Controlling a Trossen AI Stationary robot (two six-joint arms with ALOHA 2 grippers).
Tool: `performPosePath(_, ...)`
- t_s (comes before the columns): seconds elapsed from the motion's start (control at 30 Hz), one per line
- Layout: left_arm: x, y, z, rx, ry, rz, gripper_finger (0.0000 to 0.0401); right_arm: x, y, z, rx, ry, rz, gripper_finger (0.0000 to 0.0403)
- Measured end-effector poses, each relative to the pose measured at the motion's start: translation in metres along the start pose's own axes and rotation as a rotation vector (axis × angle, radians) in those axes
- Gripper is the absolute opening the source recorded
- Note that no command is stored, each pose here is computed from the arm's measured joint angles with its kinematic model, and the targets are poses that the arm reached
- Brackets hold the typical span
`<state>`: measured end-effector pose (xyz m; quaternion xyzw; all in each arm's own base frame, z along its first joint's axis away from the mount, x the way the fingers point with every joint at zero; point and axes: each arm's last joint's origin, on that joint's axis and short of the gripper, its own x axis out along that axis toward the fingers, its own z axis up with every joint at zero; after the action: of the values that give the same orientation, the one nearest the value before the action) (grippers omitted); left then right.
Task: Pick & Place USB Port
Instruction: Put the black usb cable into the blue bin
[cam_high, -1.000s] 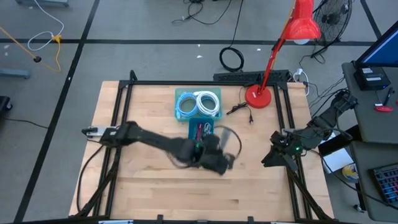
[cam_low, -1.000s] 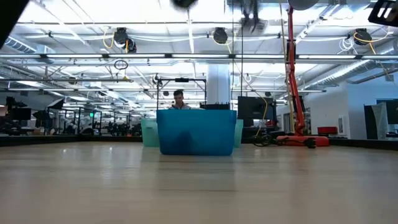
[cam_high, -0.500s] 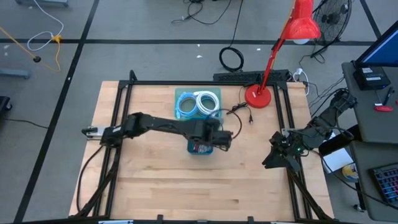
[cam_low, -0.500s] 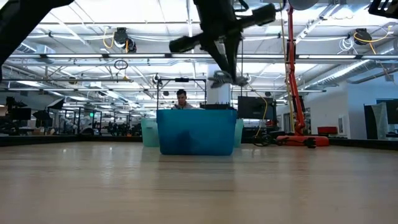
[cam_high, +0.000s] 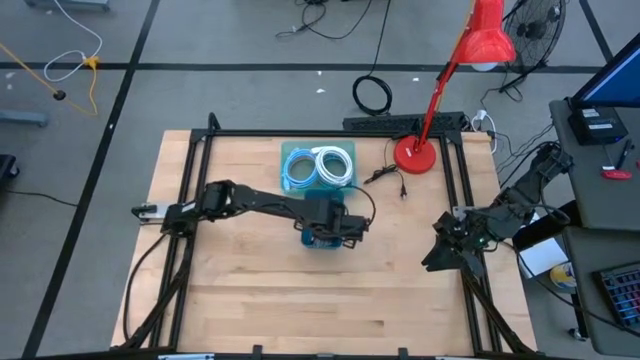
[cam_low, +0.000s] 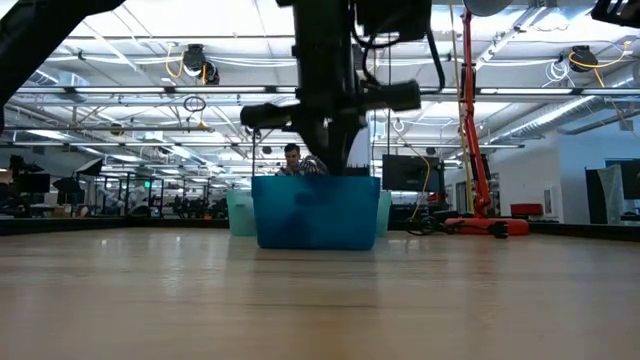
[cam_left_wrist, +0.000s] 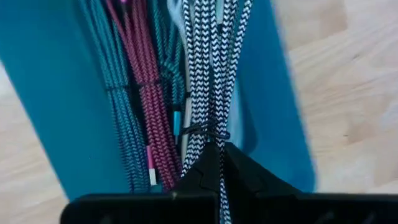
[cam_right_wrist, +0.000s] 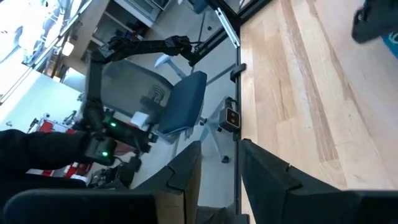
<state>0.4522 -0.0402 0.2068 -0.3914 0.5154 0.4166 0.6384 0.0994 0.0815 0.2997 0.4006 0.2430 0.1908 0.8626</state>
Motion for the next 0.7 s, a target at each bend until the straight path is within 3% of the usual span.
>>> performPosePath(0.2, 0.014, 0.003, -0.001, -0.020, 0.015, 0.005, 0.0000, 0.000, 0.002, 0.001, -0.002, -0.014, 0.024, 0.0100)
performPosePath(0.57, 0.018, 0.003, 0.023, -0.056, -0.028, -0.049, 0.0000, 0.000, 0.002, 0.001, -0.010, -0.012, 0.021, 0.0100)
performPosePath(0.7, 0.018, 0.005, 0.028, -0.056, -0.016, -0.051, 0.0022, 0.000, 0.002, 0.001, -0.014, -0.010, 0.019, 0.0100)
